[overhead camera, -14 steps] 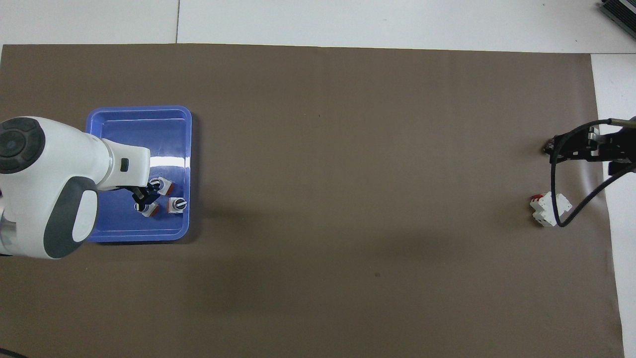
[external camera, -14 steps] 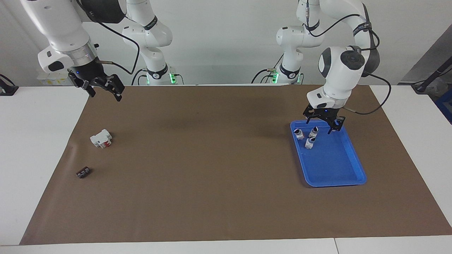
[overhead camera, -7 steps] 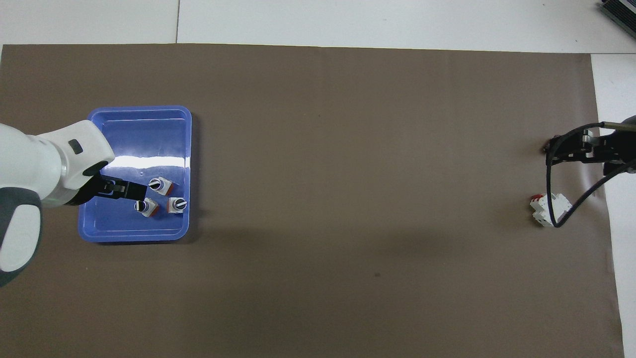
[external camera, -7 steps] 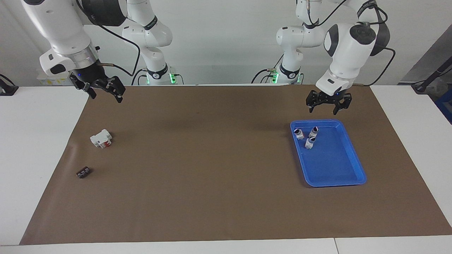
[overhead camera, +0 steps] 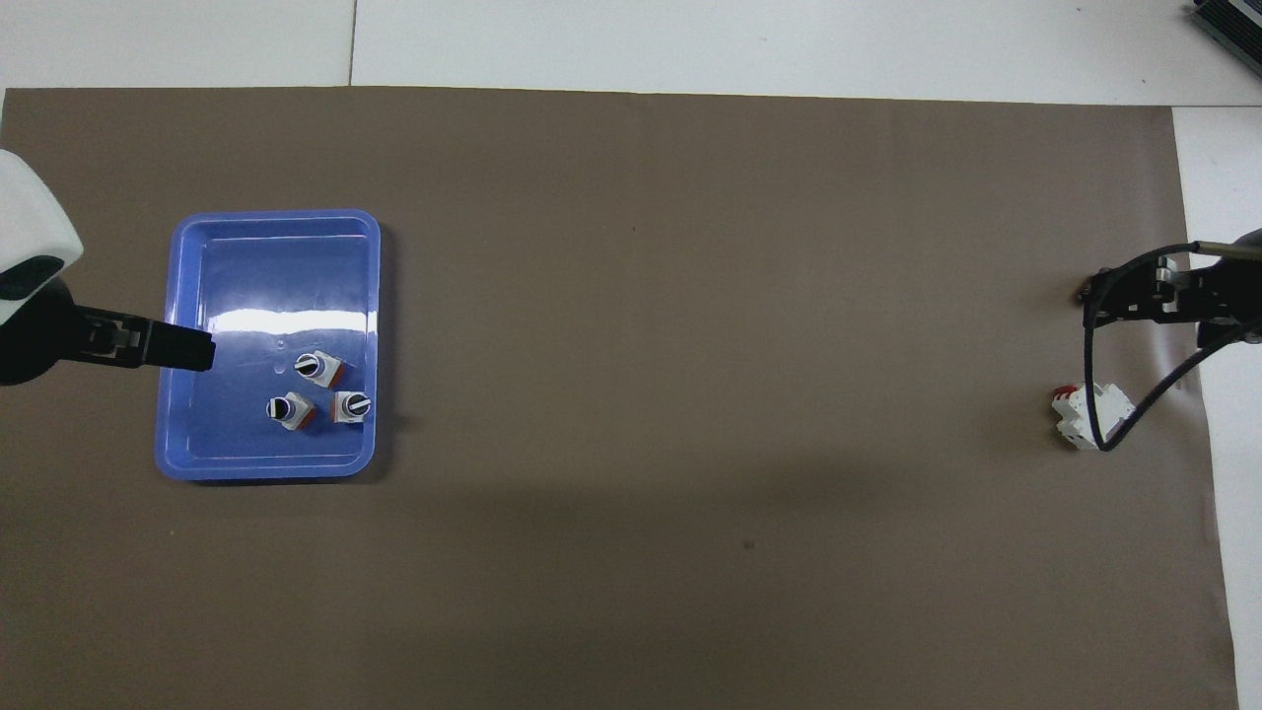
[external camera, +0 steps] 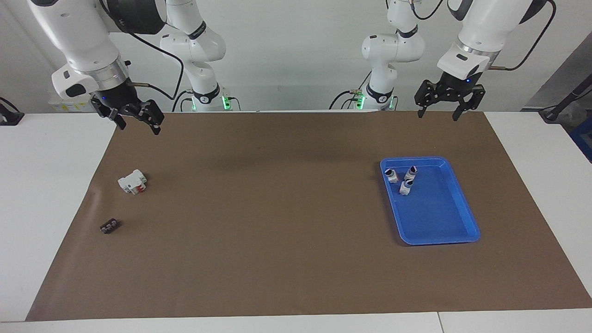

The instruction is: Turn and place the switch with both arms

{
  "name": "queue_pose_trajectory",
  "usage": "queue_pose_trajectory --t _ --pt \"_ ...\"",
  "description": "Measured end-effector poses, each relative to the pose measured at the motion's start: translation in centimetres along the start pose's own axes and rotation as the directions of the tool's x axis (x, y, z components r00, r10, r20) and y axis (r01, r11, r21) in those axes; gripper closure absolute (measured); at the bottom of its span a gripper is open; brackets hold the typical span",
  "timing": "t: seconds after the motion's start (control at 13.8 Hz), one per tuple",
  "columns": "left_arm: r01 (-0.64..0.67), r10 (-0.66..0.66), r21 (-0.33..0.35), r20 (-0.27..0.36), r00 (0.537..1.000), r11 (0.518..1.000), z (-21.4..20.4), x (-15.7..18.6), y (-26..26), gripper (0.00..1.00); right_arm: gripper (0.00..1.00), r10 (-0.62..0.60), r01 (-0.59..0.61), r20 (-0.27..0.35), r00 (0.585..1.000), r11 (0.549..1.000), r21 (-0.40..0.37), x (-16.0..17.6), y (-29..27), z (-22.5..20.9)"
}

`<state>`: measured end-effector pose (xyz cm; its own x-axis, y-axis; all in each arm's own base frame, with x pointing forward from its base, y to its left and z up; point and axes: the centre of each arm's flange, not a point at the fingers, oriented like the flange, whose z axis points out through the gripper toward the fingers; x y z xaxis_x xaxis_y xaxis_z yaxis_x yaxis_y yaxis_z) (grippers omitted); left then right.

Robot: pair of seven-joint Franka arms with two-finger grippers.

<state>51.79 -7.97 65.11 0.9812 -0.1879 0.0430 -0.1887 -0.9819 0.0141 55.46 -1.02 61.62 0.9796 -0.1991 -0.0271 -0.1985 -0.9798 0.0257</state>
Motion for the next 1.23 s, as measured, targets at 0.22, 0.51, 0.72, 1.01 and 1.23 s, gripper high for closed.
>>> queue_pose_trajectory --t 0.22,0.51,0.72,1.01,1.23 --pt "0.004 -0.004 -0.003 0.012 1.000 1.000 -0.8 1.3 -0.3 0.00 0.00 -0.002 0.002 0.000 1.000 1.000 0.000 0.0 -0.1 0.0" --pt "0.024 -0.024 -0.003 0.041 0.999 1.000 -1.2 1.7 -1.1 0.00 0.00 -0.002 0.002 -0.001 1.000 1.000 0.000 0.0 -0.1 0.0" --pt "0.077 -0.076 -0.001 0.063 0.995 0.997 -1.5 0.9 -3.8 0.00 0.00 -0.002 0.002 -0.001 1.000 1.000 0.000 0.0 -0.1 0.0" --pt "0.093 -0.092 0.000 0.074 0.993 0.996 -1.5 0.7 -4.7 0.00 0.00 0.002 -0.002 -0.001 1.000 1.000 0.000 0.0 -0.1 0.0" --pt "0.102 -0.102 0.000 0.084 0.991 0.995 -1.5 0.5 -5.2 0.00 0.00 0.007 -0.007 -0.001 1.000 1.000 0.000 0.0 -0.2 0.0"
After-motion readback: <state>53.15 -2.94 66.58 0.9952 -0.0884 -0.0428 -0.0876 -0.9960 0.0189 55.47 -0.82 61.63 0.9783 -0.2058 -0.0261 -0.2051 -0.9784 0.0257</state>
